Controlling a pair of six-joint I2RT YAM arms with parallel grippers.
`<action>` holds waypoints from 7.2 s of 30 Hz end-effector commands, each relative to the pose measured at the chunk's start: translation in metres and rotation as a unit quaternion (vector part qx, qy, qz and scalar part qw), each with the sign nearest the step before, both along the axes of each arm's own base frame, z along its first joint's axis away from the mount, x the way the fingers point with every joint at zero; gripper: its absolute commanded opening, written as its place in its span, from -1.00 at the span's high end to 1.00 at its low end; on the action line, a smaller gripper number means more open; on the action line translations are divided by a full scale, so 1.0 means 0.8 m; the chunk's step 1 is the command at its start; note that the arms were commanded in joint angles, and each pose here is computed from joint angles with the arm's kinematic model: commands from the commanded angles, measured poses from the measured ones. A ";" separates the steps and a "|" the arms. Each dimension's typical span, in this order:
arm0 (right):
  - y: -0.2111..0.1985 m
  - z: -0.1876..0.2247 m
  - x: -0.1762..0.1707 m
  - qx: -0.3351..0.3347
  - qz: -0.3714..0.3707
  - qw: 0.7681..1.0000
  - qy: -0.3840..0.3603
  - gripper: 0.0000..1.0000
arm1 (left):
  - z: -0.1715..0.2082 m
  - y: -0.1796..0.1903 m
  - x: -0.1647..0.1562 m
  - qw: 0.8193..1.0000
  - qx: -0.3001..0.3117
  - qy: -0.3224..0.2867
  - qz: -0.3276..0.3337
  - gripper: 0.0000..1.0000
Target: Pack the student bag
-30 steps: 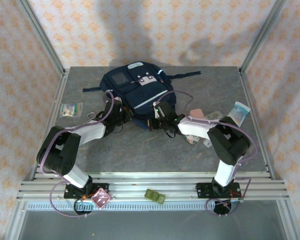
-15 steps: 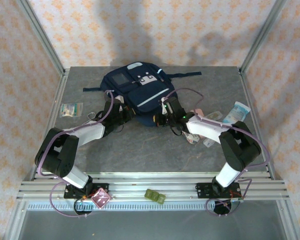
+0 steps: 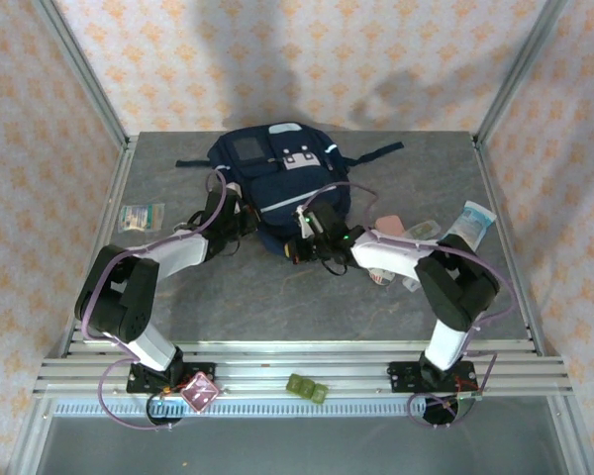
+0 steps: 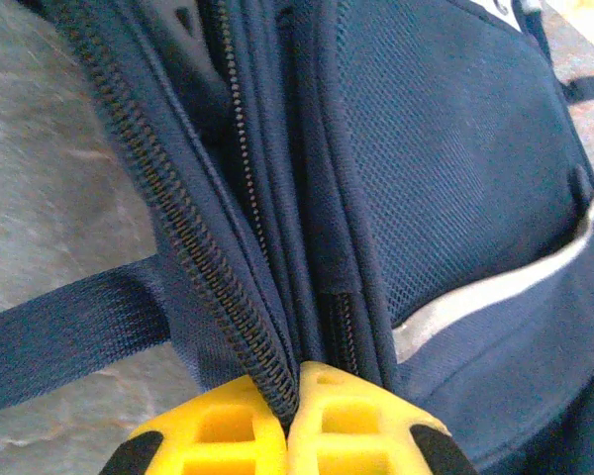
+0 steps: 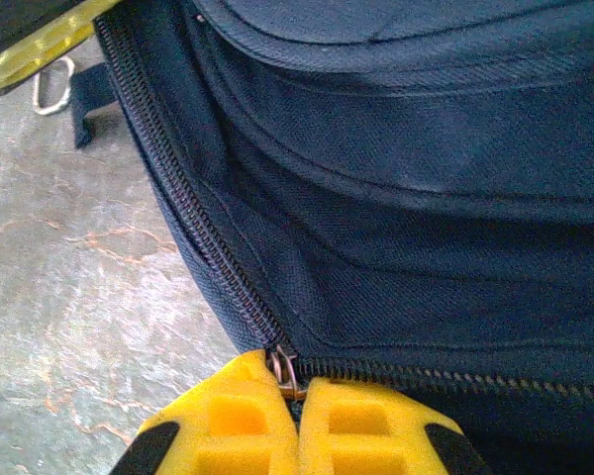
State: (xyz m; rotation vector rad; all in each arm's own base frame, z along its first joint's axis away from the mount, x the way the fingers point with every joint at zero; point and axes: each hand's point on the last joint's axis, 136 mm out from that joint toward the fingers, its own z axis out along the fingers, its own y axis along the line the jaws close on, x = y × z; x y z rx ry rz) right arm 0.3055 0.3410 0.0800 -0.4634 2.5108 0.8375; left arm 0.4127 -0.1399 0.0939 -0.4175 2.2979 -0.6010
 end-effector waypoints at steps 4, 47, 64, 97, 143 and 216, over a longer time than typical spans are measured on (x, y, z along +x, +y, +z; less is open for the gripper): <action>0.047 -0.012 -0.018 0.034 0.026 0.998 0.053 1.00 | 0.053 0.026 0.026 0.996 0.038 -0.075 0.041 0.22; 0.031 -0.022 -0.020 0.015 0.006 0.999 0.044 0.67 | -0.050 -0.045 -0.046 0.996 -0.057 0.058 0.033 1.00; 0.020 -0.008 -0.019 0.005 0.005 0.999 0.044 1.00 | -0.050 -0.047 -0.049 0.997 -0.053 0.057 0.024 1.00; -0.008 0.045 0.003 0.015 -0.034 0.999 0.005 0.74 | 0.030 -0.038 -0.060 0.993 -0.091 -0.066 0.028 0.30; 0.034 0.051 -0.014 0.056 -0.029 0.998 0.026 0.37 | 0.045 0.006 -0.053 0.984 -0.055 -0.164 0.053 1.00; -0.039 0.077 0.002 0.152 -0.129 0.977 -0.083 1.00 | 0.115 -0.015 -0.067 0.952 -0.163 -0.259 0.000 1.00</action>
